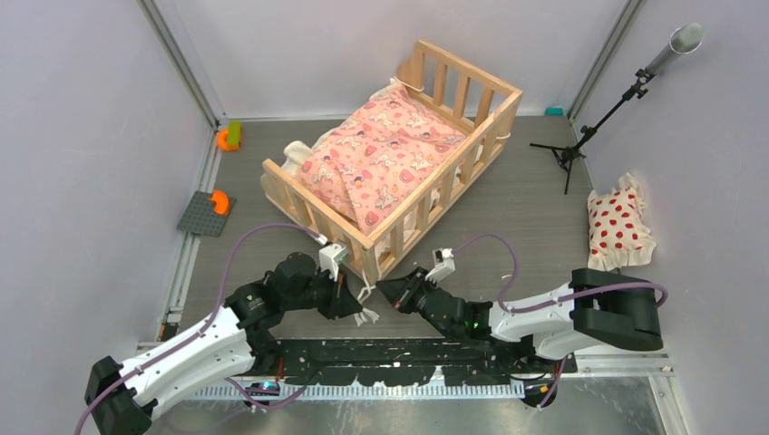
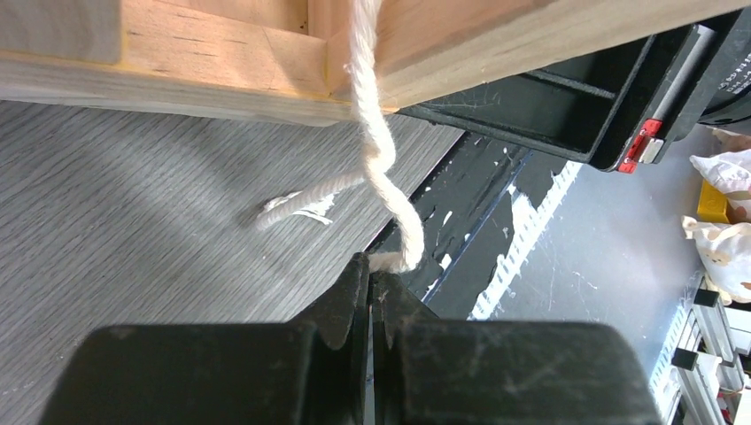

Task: Set up the pet bed

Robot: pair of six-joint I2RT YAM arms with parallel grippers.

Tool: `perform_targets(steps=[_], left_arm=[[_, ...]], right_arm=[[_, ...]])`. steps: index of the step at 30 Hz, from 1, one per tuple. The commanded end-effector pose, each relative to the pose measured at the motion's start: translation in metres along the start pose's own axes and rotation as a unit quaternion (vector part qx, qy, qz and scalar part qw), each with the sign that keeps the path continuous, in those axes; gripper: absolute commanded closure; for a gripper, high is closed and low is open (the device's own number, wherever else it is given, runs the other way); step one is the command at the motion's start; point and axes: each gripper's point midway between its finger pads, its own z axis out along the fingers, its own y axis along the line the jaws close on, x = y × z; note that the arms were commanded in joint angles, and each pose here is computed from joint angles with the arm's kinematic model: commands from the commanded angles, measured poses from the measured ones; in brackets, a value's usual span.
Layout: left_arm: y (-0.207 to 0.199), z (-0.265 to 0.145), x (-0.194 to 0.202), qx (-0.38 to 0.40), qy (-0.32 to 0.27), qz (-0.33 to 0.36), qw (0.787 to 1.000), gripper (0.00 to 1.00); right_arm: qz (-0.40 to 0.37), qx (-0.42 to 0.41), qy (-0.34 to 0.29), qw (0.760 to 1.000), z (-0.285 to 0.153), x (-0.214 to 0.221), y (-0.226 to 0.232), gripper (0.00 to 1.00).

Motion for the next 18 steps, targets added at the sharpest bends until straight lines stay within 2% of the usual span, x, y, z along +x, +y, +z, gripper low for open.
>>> perform_targets(steps=[1, 7, 12, 18], left_arm=[[-0.018, -0.003, -0.02, 0.034, -0.034, 0.009, 0.999, 1.0], [-0.032, -0.001, -0.027, 0.077, -0.061, 0.002, 0.995, 1.0], [-0.029, -0.002, -0.025, 0.07, -0.062, -0.004, 0.996, 1.0], [-0.022, -0.001, -0.02, 0.053, -0.051, -0.006, 0.997, 1.0]], right_arm=[[0.003, -0.017, -0.029, 0.999, 0.003, -0.012, 0.012, 0.97], [-0.012, -0.014, -0.003, 1.0, 0.001, -0.004, 0.012, 0.99], [-0.026, -0.013, 0.009, 1.0, -0.004, -0.002, 0.009, 0.99], [-0.04, -0.026, 0.008, 0.999, -0.007, -0.003, 0.009, 0.74]])
